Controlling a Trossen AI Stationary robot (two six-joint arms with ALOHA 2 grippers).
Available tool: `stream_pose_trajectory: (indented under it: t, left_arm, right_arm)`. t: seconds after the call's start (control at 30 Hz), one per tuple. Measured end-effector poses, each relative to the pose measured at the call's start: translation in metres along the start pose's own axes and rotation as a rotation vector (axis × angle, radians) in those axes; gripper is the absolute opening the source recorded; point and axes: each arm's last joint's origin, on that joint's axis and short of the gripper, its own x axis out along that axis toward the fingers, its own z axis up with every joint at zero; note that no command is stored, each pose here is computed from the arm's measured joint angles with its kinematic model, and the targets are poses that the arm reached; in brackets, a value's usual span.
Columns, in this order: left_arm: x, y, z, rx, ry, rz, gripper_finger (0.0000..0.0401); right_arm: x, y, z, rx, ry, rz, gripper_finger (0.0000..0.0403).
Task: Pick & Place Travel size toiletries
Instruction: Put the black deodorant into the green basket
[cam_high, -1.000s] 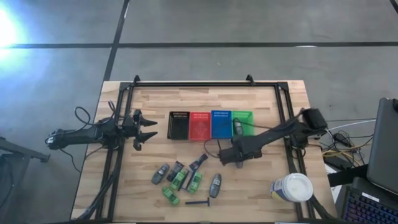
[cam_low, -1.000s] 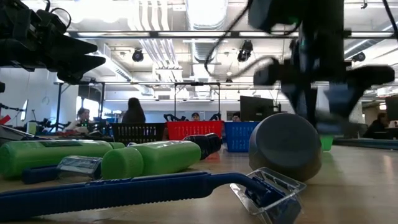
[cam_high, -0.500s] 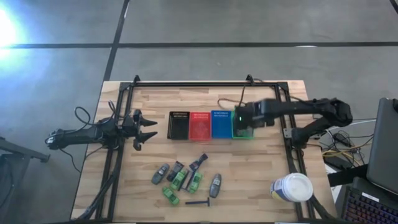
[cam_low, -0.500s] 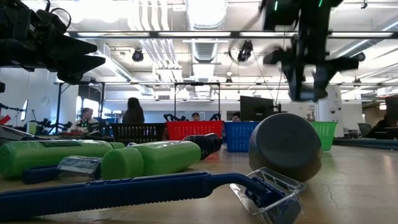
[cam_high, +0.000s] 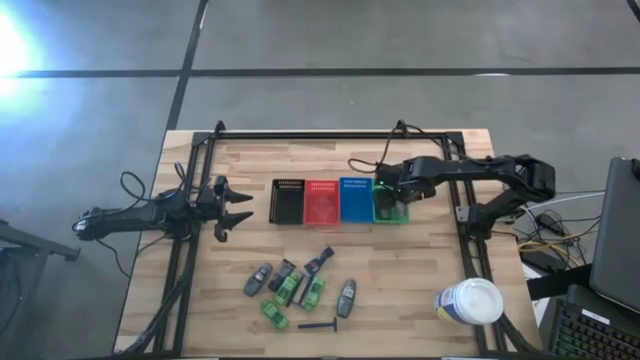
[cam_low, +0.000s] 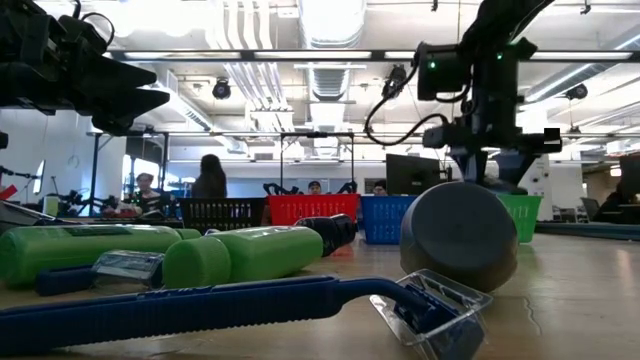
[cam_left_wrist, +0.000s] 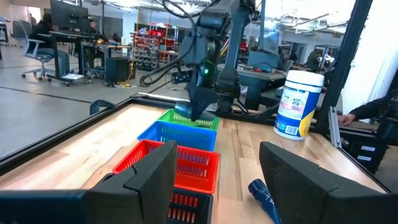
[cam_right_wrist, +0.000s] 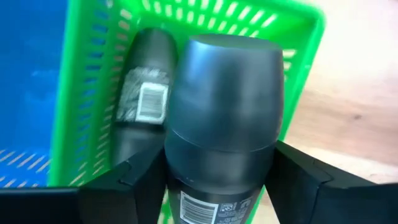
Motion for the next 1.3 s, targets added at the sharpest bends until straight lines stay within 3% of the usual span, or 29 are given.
stream_pose_trajectory:
  t: [0.37, 0.57, 0.77, 0.97, 1.3]
  left_arm:
    - [0.000, 0.000, 0.000, 0.000, 0.000, 0.002, 0.0234]
    - [0.000, 0.000, 0.000, 0.000, 0.000, 0.003, 0.0234]
    - [0.000, 0.000, 0.000, 0.000, 0.000, 0.002, 0.0234]
    - [0.000, 0.000, 0.000, 0.000, 0.000, 0.002, 0.0234]
    - [0.000, 0.000, 0.000, 0.000, -0.001, 0.000, 0.0234]
  right_arm:
    - [-0.012, 0.010, 0.004, -0.040, -0.074, -0.024, 0.0330]
    - [-0.042, 0.032, -0.021, -0.112, -0.066, 0.031, 0.0357]
    - [-0.059, 0.057, -0.074, -0.030, -0.028, 0.159, 0.0354]
    - [-0.049, 0.087, -0.127, 0.026, 0.038, 0.331, 0.0333]
    - [-0.015, 0.132, -0.198, 0.174, 0.153, 0.293, 0.0292]
